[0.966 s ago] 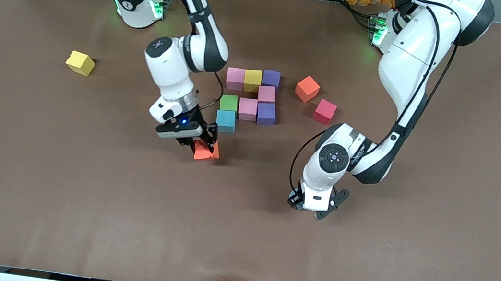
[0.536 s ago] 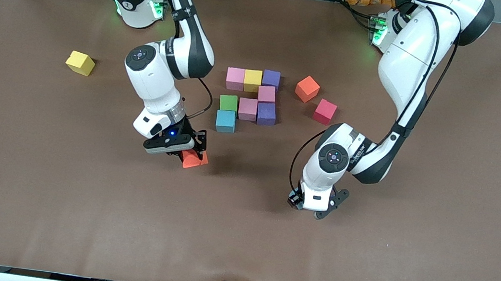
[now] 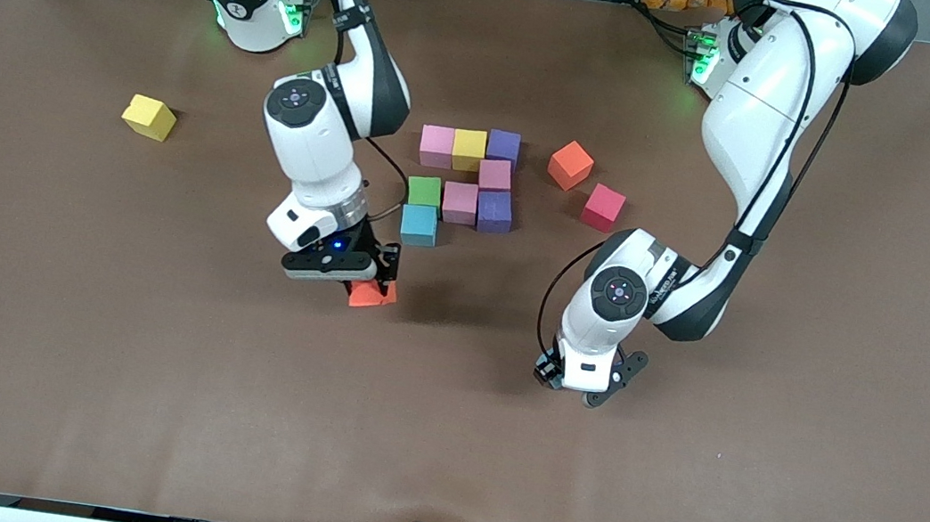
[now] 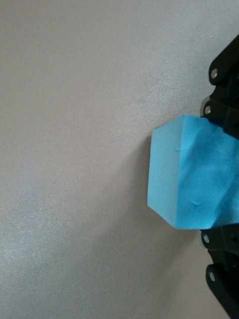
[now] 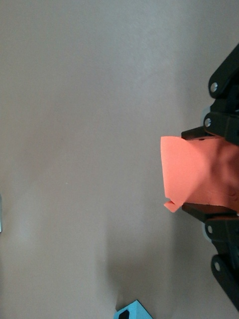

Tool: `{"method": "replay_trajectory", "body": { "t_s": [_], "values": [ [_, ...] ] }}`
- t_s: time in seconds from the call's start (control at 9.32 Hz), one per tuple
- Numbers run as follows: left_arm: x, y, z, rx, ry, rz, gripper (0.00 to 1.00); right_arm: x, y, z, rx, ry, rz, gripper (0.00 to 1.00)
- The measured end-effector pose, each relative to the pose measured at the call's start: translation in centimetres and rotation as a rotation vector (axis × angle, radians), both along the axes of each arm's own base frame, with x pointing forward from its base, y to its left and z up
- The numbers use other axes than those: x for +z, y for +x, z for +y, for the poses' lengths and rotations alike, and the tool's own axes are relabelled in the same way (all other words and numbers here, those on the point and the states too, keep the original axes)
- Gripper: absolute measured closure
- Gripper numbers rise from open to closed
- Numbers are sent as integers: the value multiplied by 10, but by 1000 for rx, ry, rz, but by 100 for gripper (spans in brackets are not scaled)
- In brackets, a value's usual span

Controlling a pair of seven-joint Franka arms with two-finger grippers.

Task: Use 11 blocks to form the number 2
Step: 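Lower the orange cube below the light blue cube and open the right gripper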

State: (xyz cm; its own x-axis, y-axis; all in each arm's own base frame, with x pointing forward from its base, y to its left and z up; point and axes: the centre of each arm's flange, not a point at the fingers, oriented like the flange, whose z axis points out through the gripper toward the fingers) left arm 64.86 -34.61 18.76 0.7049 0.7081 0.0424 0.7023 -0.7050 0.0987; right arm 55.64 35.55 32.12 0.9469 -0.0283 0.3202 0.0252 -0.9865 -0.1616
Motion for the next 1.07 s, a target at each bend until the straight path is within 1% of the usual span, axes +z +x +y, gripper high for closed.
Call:
{"method": "replay_trajectory", "body": {
  "t_s": [0.21, 0.54, 0.86, 1.07],
  "values": [
    [0, 0, 0, 0, 0, 0, 38, -19, -11, 15, -33, 1, 30, 47],
    [0, 0, 0, 0, 0, 0, 38, -50, -18, 21, -27, -14, -6, 47],
    [0, 0, 0, 0, 0, 0, 38, -70, -31, 25, -12, -24, -25, 47],
    [0, 0, 0, 0, 0, 0, 38, -80, -42, 29, -20, -20, -23, 47]
  ]
}}
